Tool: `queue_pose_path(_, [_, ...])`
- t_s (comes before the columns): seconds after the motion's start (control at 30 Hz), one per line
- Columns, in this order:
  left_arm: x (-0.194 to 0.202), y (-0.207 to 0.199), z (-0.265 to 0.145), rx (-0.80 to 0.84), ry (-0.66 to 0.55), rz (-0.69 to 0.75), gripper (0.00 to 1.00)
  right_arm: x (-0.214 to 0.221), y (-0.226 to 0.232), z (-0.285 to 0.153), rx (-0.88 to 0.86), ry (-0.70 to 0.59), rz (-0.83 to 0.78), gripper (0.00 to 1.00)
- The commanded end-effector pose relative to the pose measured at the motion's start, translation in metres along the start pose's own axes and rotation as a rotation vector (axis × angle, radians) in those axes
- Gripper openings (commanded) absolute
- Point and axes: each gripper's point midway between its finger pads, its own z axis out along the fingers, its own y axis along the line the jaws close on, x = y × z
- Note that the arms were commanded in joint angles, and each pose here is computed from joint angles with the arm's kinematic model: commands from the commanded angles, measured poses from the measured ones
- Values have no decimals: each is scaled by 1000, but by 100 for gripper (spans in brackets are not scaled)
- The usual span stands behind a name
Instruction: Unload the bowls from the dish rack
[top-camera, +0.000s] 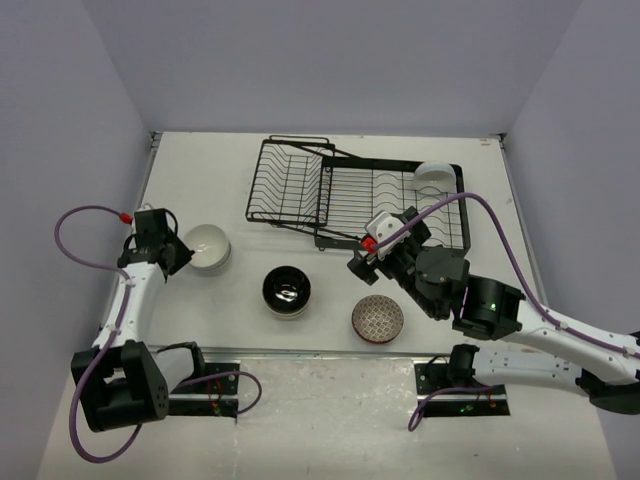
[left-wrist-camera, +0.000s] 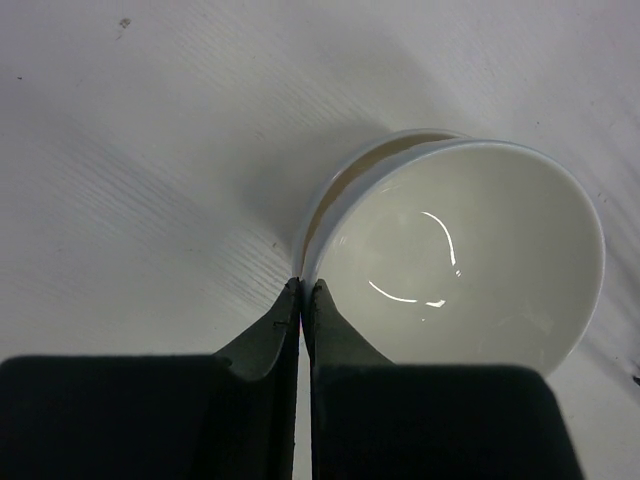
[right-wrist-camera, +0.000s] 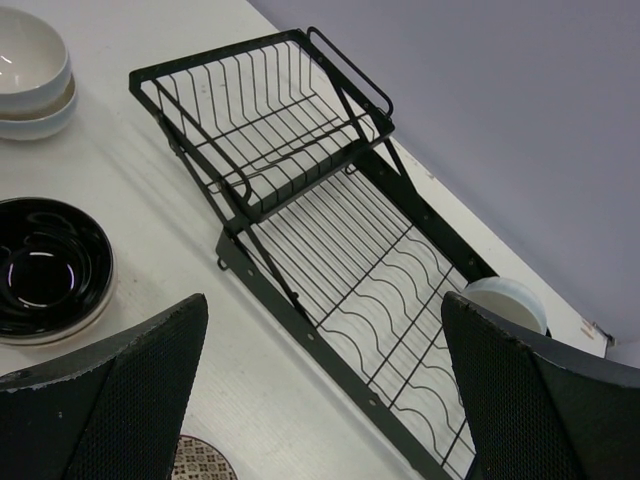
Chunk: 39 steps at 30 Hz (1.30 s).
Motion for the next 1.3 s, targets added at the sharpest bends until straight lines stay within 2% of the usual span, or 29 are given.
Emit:
queue_pose_path(0.0, [-21,-8,-5,30,-78,-8,1,-4,3,2,-4,-18,15,99])
queue_pose_path(0.17, [-18,-12,0,45,-53,-8,6,-4,3,1,-6,-20,17,99])
queue_pose_path(0.37, [-16,-14,3,53,-37,-7,7,-3,3,1,-8,-21,17,99])
queue_pose_path(0.7, [-13,-15,4,60,-25,-3,27,-2,5,3,-13,-17,11,99])
queue_pose_path(0.83, [-15,-16,0,73,-38,-1,46,-1,7,4,-19,-12,6,99])
queue_pose_path(0.87, [-14,-17,-1,77,-38,2,56,-1,7,4,-16,-11,6,99])
queue_pose_path(0.93, [-15,-19,-5,92,-44,6,68,0,7,5,-16,-7,5,99])
queue_pose_path(0.97, [-15,-19,-6,96,-46,5,82,0,8,6,-16,-6,4,99])
queue_pose_path(1.03, [-18,-20,-13,103,-62,5,100,0,9,8,-19,-2,2,99])
queue_pose_path(1.13, [-23,-20,-28,112,-89,7,100,3,9,14,-15,17,9,99])
queue_pose_path(1.27, [-43,-28,-64,168,-184,11,100,12,1,35,11,65,73,99])
